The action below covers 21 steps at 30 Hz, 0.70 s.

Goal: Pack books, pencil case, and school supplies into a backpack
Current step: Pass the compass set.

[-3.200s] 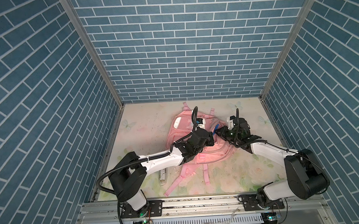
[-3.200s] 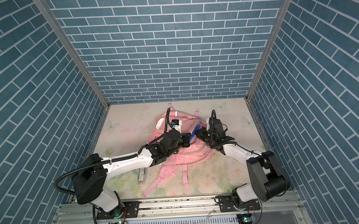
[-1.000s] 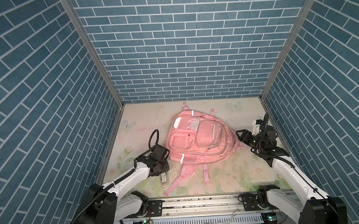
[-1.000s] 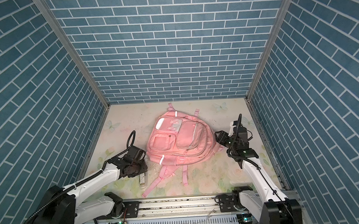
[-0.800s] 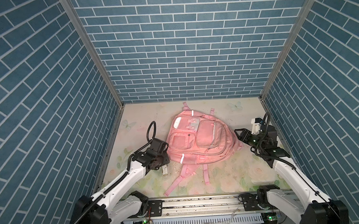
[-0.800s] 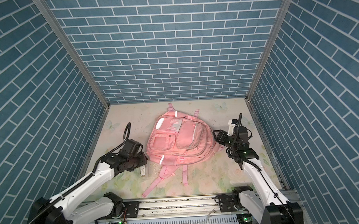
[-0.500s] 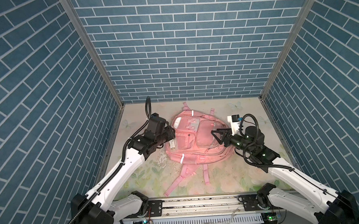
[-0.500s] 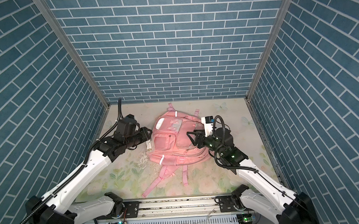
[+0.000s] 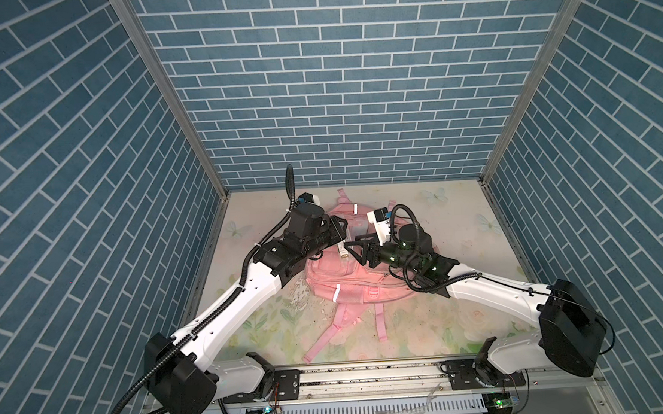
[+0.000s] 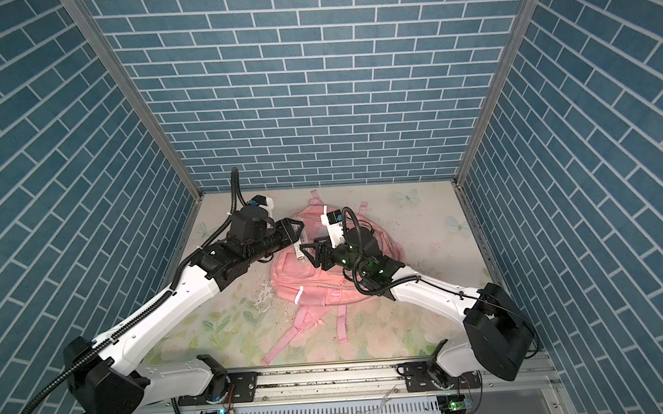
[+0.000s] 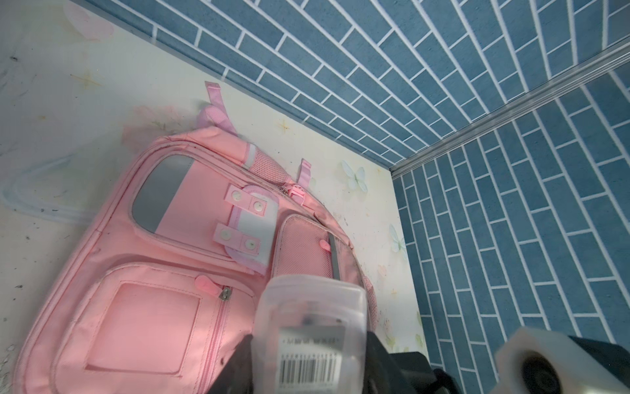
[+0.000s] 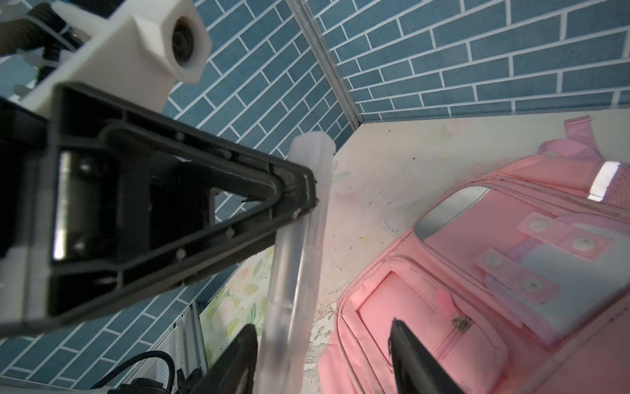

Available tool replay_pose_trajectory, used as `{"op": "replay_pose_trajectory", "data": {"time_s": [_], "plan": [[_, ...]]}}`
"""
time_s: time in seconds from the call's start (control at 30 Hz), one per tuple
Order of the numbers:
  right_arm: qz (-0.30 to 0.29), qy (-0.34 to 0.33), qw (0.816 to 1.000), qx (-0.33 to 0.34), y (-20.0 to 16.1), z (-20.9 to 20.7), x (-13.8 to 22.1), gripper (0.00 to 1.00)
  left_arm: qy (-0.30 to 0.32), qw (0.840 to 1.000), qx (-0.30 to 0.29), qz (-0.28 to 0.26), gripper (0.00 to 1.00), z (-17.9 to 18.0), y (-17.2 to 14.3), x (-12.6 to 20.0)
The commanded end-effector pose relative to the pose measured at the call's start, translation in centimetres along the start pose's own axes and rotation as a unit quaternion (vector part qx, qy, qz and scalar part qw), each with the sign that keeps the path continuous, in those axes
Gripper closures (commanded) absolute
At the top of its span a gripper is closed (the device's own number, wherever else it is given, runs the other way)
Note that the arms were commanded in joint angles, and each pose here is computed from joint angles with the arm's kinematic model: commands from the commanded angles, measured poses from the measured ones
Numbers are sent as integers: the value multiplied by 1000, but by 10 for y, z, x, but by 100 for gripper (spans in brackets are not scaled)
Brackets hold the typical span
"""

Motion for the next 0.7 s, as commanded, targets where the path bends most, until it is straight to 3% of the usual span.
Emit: {"op": "replay_pose_trajectory", "data": {"time_s": [0.0, 0.1, 0.2, 0.33, 0.53, 0.67], "plan": [[-6, 16, 1000, -5, 5, 6, -6, 41, -14, 999, 11, -28, 67, -10, 11, 3], [4, 29, 999, -16, 1, 8, -11, 48, -15, 999, 11, -31, 67, -10, 11, 2], [10, 44, 999, -23, -1, 11, -12, 65, -15, 999, 11, -36, 66, -9, 11, 1], [1, 42, 998, -41, 3, 8, -4, 84, -10, 999, -8, -52, 45, -10, 17, 6], [-42, 5, 992, -118, 16, -38, 36, 91, 21, 992, -67, -109, 38, -10, 35, 32], [-62, -60, 986, -140, 25, -77, 78, 92, 19, 987, -119, -103, 37, -25, 18, 29]]}}
Point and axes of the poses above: each gripper's point midway between its finger pads, its own x axis back along the fingers, its own z axis along the line the jaws close on, y = z × x, the point moved 3 cm from there along x, back along the fingers, and after that the axes turned 3 degrees about -x, right-handed, at the moved point
